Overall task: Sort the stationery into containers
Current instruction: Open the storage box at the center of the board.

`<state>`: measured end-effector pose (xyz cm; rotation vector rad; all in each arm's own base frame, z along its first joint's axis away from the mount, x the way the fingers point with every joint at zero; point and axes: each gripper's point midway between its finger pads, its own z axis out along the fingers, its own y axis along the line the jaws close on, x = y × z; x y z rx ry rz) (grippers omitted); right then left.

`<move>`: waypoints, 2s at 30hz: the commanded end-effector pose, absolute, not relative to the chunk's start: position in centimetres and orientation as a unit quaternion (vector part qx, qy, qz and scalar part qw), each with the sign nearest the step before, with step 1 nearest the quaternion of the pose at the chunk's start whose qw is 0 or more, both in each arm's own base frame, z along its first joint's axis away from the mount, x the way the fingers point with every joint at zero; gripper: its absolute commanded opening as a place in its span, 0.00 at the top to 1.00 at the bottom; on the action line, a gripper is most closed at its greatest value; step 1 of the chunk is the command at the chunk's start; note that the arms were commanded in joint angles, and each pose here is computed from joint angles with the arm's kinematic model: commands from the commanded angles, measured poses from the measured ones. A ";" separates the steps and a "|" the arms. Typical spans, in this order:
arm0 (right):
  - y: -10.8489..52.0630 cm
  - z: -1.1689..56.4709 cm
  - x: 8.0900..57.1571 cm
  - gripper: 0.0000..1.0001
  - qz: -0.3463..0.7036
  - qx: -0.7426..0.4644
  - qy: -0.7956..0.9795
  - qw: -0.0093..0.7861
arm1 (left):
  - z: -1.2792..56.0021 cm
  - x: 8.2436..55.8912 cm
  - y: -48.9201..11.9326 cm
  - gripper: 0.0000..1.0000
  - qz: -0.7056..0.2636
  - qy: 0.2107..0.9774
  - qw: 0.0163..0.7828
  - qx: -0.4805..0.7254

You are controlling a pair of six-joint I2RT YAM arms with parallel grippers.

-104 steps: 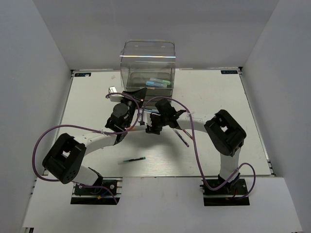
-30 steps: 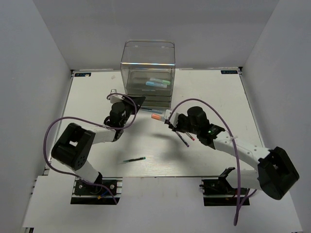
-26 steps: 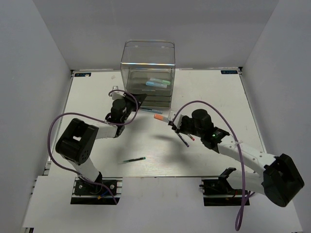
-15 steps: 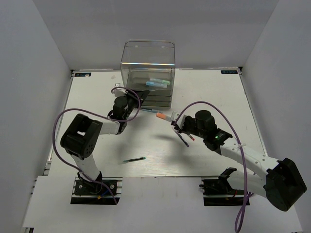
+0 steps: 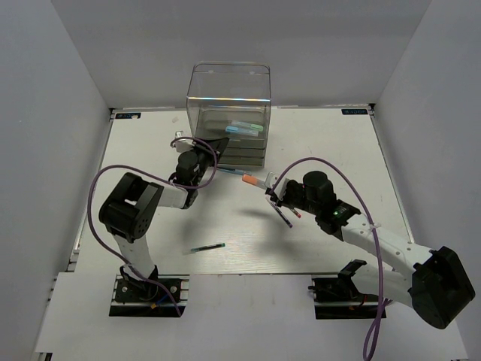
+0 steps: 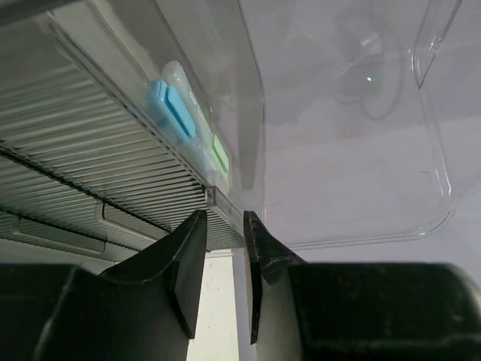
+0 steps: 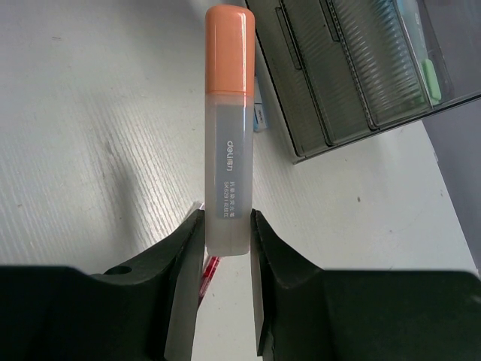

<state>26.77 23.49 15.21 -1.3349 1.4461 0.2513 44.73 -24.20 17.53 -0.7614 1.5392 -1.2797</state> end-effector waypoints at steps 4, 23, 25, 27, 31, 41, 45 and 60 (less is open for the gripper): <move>23.6 16.9 27.2 1.00 0.103 -0.554 0.591 0.577 | 18.7 45.3 -24.0 0.66 -0.532 0.605 0.494 -0.326; 23.5 16.7 27.0 1.00 0.099 -0.560 0.586 0.578 | 19.0 46.6 -23.6 0.88 -0.531 0.583 0.505 -0.350; 23.5 16.7 26.9 1.00 0.099 -0.562 0.584 0.578 | 19.0 46.6 -23.6 0.92 -0.531 0.583 0.505 -0.350; 23.5 16.8 27.0 1.00 0.097 -0.561 0.584 0.579 | 19.0 46.5 -23.7 0.97 -0.534 0.585 0.503 -0.347; 23.5 16.7 27.0 1.00 0.097 -0.562 0.584 0.578 | 20.2 45.7 -23.5 1.00 -0.545 0.577 0.506 -0.339; 23.5 17.2 27.5 1.00 0.088 -0.558 0.581 0.586 | 23.3 44.1 -23.7 1.00 -0.567 0.559 0.517 -0.315; 23.5 17.3 27.9 1.00 0.080 -0.556 0.582 0.588 | 24.5 43.8 -23.5 1.00 -0.572 0.552 0.520 -0.312; 23.2 18.4 33.4 1.00 -0.039 -0.543 0.560 0.625 | 28.0 41.5 -23.5 1.00 -0.585 0.540 0.532 -0.287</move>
